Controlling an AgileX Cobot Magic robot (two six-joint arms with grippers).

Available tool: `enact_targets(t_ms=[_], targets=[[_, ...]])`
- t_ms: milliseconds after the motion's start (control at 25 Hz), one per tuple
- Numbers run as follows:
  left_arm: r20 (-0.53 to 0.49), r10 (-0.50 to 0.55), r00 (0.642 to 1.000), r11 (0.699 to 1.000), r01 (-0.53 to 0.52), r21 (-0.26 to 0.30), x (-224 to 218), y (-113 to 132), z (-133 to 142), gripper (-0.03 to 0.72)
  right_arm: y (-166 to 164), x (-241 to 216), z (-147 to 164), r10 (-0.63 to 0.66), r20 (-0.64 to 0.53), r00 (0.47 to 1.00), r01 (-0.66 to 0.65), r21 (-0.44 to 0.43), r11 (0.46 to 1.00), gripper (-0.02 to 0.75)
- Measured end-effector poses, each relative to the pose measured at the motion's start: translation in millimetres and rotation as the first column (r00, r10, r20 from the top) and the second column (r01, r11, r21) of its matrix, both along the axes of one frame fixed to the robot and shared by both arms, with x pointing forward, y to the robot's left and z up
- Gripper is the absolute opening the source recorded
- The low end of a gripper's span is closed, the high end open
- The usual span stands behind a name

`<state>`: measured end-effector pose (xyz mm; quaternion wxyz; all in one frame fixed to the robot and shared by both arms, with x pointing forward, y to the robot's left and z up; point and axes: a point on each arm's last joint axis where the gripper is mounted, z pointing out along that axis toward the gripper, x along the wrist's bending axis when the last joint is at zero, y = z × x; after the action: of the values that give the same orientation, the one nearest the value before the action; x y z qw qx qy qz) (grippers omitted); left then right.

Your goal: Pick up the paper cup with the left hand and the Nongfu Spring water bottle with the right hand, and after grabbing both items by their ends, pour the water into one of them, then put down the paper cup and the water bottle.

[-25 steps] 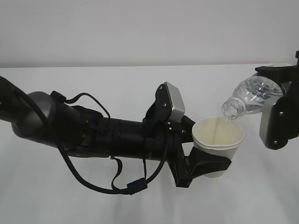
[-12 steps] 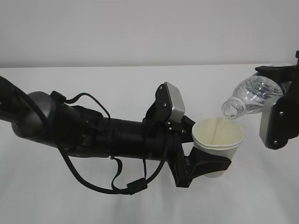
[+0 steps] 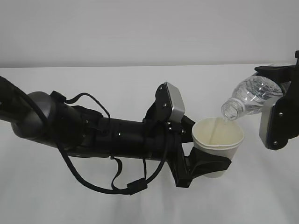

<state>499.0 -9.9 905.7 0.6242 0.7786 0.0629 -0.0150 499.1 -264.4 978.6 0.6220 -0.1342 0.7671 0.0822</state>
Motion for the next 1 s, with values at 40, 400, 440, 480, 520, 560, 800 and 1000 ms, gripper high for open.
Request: enact_targets(t_ms=[40, 400, 440, 480, 520, 560, 800, 1000], targets=[[0.0, 0.0, 1.0, 1.0, 0.0, 0.0, 0.0, 0.0, 0.0, 0.496, 0.0, 0.0, 0.0, 0.0, 0.0, 1.0, 0.0, -0.001, 1.0, 0.424], [0.0, 0.0, 1.0, 1.0, 0.0, 0.0, 0.0, 0.0, 0.0, 0.494, 0.0, 0.0, 0.0, 0.001, 0.001, 1.0, -0.001, -0.002, 1.0, 0.423], [0.0, 0.0, 1.0, 1.0, 0.0, 0.0, 0.0, 0.0, 0.0, 0.494, 0.0, 0.0, 0.0, 0.001, 0.001, 1.0, -0.001, -0.002, 1.0, 0.423], [0.0, 0.0, 1.0, 1.0, 0.0, 0.0, 0.0, 0.0, 0.0, 0.494, 0.0, 0.0, 0.0, 0.001, 0.001, 1.0, -0.001, -0.002, 1.0, 0.423], [0.0, 0.0, 1.0, 1.0, 0.0, 0.0, 0.0, 0.0, 0.0, 0.494, 0.0, 0.0, 0.0, 0.001, 0.001, 1.0, -0.001, -0.002, 1.0, 0.423], [0.0, 0.0, 1.0, 1.0, 0.0, 0.0, 0.0, 0.0, 0.0, 0.494, 0.0, 0.0, 0.0, 0.001, 0.001, 1.0, -0.001, -0.002, 1.0, 0.423], [0.0, 0.0, 1.0, 1.0, 0.0, 0.0, 0.0, 0.0, 0.0, 0.494, 0.0, 0.0, 0.0, 0.001, 0.001, 1.0, -0.001, -0.002, 1.0, 0.424], [0.0, 0.0, 1.0, 1.0, 0.0, 0.0, 0.0, 0.0, 0.0, 0.493, 0.0, 0.0, 0.0, 0.001, 0.001, 1.0, -0.001, -0.002, 1.0, 0.424]])
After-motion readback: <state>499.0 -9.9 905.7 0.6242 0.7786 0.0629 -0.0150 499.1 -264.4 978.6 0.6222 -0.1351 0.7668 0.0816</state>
